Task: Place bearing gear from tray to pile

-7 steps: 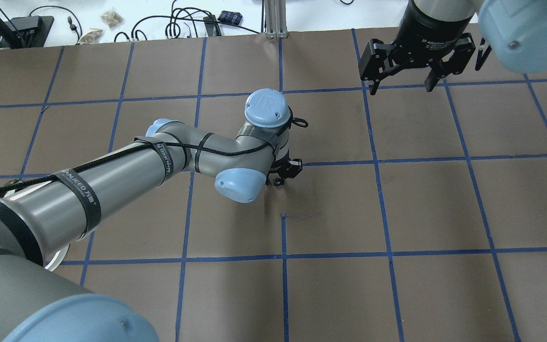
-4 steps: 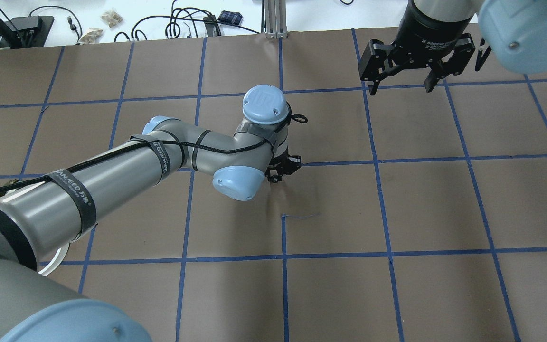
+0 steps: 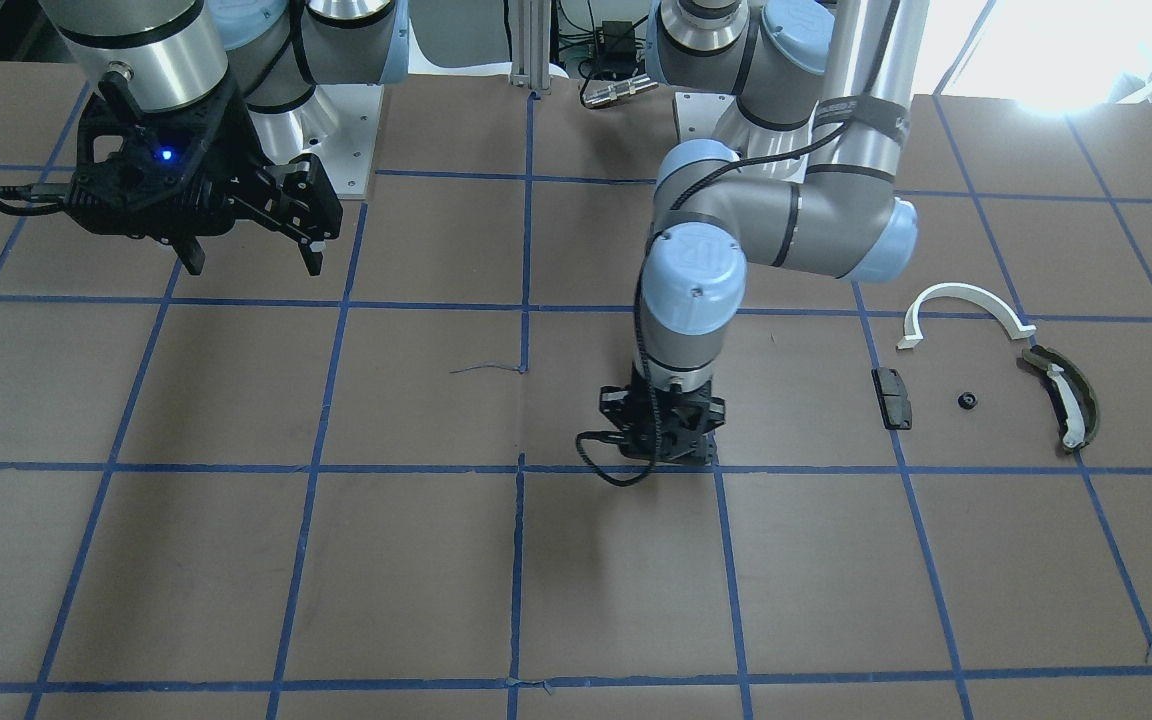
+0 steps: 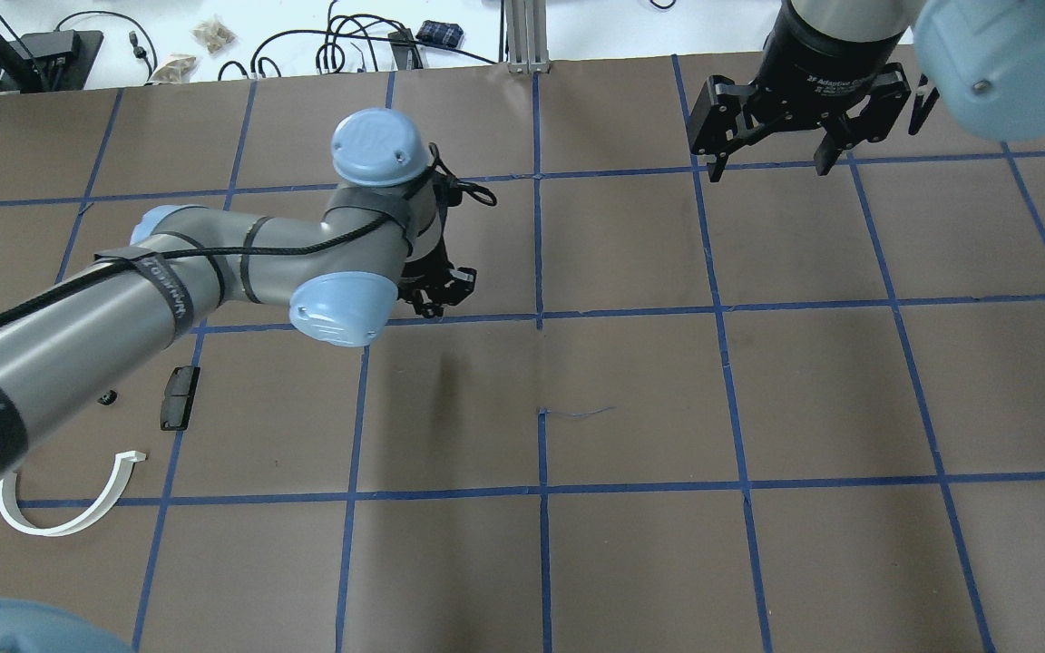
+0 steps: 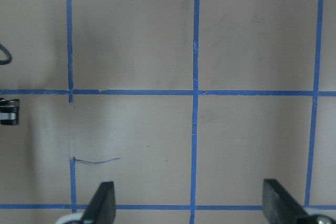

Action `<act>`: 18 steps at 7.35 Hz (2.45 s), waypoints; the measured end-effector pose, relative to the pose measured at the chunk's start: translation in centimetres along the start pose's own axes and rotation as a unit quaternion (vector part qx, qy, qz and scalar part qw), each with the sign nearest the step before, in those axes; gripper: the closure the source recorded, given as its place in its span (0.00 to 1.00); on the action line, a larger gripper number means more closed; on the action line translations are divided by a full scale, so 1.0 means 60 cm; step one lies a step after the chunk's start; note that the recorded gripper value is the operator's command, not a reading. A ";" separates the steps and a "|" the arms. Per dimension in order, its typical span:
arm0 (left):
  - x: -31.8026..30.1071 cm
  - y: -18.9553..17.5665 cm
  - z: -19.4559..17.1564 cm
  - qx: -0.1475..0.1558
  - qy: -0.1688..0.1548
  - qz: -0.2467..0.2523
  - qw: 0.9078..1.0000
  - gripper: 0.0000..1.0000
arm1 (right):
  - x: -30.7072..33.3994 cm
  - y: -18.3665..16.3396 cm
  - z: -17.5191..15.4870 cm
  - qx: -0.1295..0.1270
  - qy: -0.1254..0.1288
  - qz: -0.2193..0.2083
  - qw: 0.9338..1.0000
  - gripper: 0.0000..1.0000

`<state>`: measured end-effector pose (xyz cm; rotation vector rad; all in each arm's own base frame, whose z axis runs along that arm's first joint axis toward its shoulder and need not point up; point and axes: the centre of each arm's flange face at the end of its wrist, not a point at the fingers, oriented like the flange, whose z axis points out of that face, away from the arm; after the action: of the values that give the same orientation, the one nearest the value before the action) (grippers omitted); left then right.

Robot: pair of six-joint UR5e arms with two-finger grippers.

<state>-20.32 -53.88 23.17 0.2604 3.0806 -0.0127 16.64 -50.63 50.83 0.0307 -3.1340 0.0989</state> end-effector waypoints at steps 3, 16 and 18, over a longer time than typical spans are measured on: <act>-0.309 0.075 0.046 -0.012 0.015 0.069 0.997 0.98 | 0.000 -0.001 0.002 -0.001 -0.001 0.000 1.000 0.00; -0.623 0.217 0.056 -0.021 0.042 0.026 0.999 0.16 | 0.003 -0.012 0.000 0.015 -0.004 0.003 1.000 0.00; -0.539 0.155 -0.052 -0.027 0.047 0.018 0.998 0.16 | 0.004 -0.013 -0.003 0.021 -0.001 0.004 1.000 0.00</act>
<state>12.94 -50.08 27.89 0.3232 3.1628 0.0854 16.39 -51.39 51.07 0.0194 -3.1336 0.1652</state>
